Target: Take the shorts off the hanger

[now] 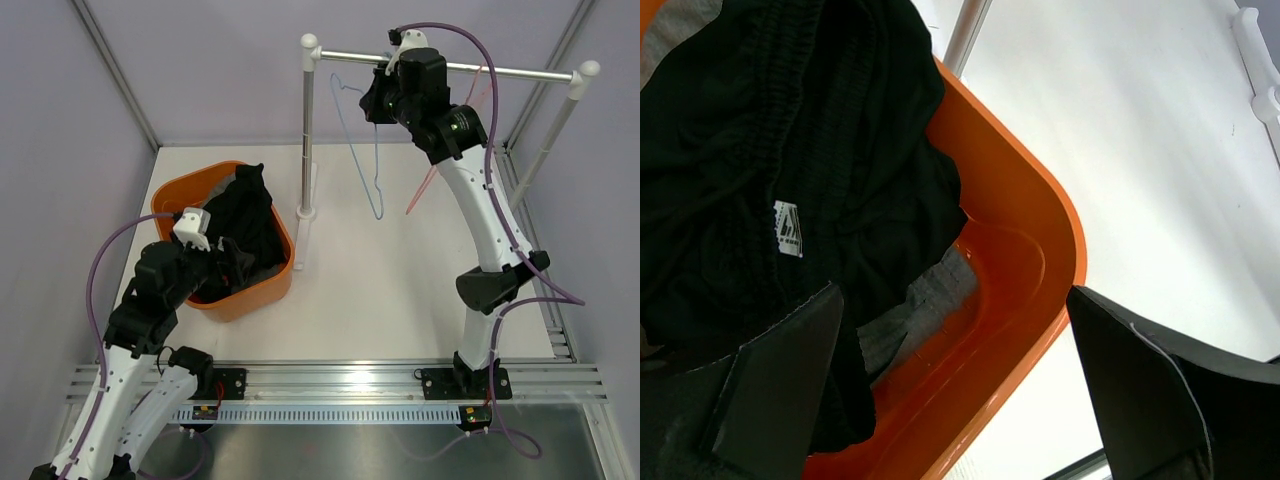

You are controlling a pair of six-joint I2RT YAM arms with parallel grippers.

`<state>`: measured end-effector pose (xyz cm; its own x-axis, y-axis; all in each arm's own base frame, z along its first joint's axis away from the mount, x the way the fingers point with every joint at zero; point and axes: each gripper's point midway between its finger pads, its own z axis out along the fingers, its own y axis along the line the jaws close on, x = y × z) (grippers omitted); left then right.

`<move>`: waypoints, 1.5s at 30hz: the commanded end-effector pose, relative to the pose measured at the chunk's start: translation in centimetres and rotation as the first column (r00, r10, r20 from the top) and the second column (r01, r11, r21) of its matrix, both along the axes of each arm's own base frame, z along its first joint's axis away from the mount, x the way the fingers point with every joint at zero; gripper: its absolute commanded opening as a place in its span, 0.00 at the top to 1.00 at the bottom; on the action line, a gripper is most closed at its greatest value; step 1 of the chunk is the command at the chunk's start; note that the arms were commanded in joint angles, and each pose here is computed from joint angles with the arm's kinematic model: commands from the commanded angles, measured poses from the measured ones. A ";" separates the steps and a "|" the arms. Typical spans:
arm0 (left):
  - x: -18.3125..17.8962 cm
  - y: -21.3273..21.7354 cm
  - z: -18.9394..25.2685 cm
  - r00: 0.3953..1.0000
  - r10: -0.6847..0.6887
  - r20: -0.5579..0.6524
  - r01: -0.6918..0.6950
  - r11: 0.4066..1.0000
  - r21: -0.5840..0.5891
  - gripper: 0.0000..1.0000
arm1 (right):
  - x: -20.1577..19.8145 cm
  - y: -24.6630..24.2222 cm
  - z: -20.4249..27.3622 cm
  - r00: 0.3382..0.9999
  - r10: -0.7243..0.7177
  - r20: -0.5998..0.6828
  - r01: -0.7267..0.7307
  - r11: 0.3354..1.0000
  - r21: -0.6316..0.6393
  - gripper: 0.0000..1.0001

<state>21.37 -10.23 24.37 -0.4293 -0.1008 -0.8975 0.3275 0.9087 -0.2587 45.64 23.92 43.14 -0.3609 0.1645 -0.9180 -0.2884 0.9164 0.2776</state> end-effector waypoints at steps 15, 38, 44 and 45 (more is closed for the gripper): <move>0.5 0.4 -0.5 1.000 0.016 -0.004 -0.016 1.000 0.026 0.01 | -3.1 -2.7 2.8 0.996 -0.042 0.074 0.040 0.999 0.034 0.48; 0.2 0.3 -0.7 1.000 0.012 -0.001 -0.012 1.000 0.025 0.01 | -15.8 -7.6 2.3 0.980 0.013 0.199 -0.045 0.987 0.154 0.01; 0.1 0.0 -0.4 1.000 0.000 0.001 0.000 1.000 0.017 0.01 | -18.3 -8.9 -3.5 0.991 0.012 0.133 -0.031 0.989 0.141 0.01; 0.1 -0.1 -0.3 1.000 -0.007 -0.002 0.007 1.000 0.015 0.01 | -19.1 -9.3 -3.5 0.990 0.013 0.143 -0.035 0.988 0.148 0.01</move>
<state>21.23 -10.03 23.19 -0.4623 -0.0877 -0.8824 0.3086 0.9170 -0.2528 27.23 14.92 40.04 -0.2487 0.2671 -0.9310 -0.3491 0.8719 0.3434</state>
